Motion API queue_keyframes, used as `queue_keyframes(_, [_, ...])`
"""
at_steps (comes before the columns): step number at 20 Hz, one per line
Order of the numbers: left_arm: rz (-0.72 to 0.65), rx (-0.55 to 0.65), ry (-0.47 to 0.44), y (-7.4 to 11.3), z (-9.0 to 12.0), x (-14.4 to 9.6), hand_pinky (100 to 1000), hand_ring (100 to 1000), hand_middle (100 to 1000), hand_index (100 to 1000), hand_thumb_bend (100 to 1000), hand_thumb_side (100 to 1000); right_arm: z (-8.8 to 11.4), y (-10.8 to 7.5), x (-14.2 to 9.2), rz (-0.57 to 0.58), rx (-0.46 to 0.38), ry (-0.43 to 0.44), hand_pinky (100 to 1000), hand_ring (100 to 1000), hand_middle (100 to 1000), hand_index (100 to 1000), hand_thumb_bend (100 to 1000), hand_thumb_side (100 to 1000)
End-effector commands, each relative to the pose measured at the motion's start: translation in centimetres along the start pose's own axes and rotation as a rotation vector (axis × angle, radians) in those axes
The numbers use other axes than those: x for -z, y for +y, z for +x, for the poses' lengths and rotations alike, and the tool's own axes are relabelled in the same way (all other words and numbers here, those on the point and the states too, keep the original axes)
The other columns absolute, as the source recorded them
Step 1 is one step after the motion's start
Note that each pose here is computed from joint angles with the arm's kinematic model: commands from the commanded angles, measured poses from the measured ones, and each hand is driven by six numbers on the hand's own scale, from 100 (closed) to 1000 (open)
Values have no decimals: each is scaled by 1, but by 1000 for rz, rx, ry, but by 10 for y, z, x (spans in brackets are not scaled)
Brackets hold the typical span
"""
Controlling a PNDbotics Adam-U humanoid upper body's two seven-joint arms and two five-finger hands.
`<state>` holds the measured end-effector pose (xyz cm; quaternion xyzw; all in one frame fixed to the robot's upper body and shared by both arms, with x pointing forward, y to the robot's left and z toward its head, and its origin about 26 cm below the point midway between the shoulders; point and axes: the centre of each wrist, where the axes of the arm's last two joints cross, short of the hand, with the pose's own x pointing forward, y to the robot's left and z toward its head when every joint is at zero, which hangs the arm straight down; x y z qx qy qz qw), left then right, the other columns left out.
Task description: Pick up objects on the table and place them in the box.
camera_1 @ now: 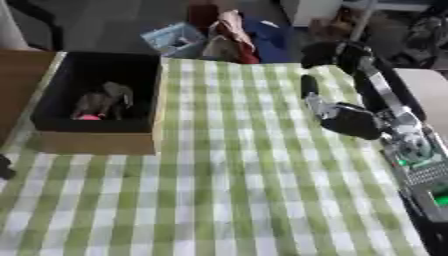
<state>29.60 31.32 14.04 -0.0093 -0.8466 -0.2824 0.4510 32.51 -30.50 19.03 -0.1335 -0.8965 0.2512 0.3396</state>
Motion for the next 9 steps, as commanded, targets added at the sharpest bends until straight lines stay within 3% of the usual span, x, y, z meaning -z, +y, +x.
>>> queue_keyframes(1, [29, 31, -14, 5, 8, 0, 639, 553, 578, 694, 100, 317, 3, -2, -6, -74, 47, 13, 769, 669, 606, 763, 100, 437])
queue_keyframes(9, [52, 41, -2, 2, 6, -3, 639, 553, 579, 695, 100, 311, -2, 13, -27, -145, 121, 78, 772, 664, 599, 749, 100, 493])
